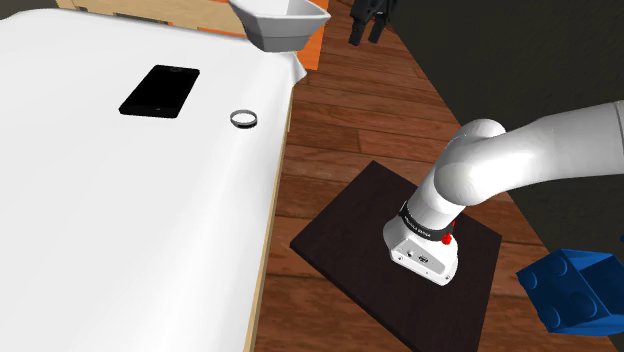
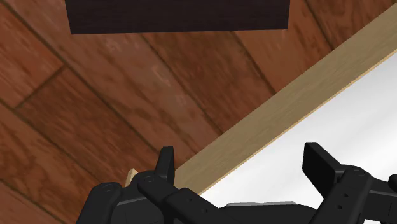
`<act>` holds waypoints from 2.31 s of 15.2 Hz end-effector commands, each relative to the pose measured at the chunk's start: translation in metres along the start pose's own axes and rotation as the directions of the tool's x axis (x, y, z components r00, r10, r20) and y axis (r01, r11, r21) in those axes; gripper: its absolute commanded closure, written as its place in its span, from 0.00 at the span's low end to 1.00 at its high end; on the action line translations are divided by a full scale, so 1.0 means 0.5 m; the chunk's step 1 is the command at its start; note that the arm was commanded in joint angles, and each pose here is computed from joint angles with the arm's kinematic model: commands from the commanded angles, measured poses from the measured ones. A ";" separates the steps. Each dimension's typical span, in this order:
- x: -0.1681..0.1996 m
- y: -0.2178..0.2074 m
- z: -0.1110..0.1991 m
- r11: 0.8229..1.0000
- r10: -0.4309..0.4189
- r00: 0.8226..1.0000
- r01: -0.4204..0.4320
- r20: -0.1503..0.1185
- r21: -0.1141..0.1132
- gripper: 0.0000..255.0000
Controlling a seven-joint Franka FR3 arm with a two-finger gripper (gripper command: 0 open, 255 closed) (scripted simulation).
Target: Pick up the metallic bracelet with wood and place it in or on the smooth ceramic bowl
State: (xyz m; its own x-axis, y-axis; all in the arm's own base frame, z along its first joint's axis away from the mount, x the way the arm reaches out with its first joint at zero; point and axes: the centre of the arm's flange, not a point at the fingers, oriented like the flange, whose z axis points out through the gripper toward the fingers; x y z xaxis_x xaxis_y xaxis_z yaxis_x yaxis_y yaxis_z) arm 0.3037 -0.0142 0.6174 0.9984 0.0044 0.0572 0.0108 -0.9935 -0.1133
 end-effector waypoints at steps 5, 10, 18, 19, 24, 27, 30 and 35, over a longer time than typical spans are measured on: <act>0.020 -0.107 0.026 1.000 -0.017 1.000 0.018 0.010 -0.019 0.00; 0.043 -0.240 0.063 0.998 -0.039 0.999 0.040 0.023 -0.044 0.00; 0.071 -0.452 0.128 0.994 -0.072 0.996 0.076 0.045 -0.081 0.00; 0.074 -0.479 0.136 0.993 -0.077 0.996 0.080 0.048 -0.086 0.00; 0.087 -0.602 0.179 0.989 -0.096 0.994 0.102 0.061 -0.108 0.00; 0.085 -0.599 0.211 0.989 -0.096 0.994 0.102 0.061 -0.108 0.00; 0.083 -0.595 0.242 0.989 -0.096 0.994 0.102 0.061 -0.108 0.00; 0.082 -0.593 0.259 0.989 -0.096 0.994 0.102 0.061 -0.108 0.00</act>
State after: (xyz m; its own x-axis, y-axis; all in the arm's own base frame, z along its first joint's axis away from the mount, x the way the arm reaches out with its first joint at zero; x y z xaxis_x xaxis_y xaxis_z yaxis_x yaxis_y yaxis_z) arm 0.3489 0.2952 0.5255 0.9943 0.1063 0.0065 0.1063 -0.9943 0.0007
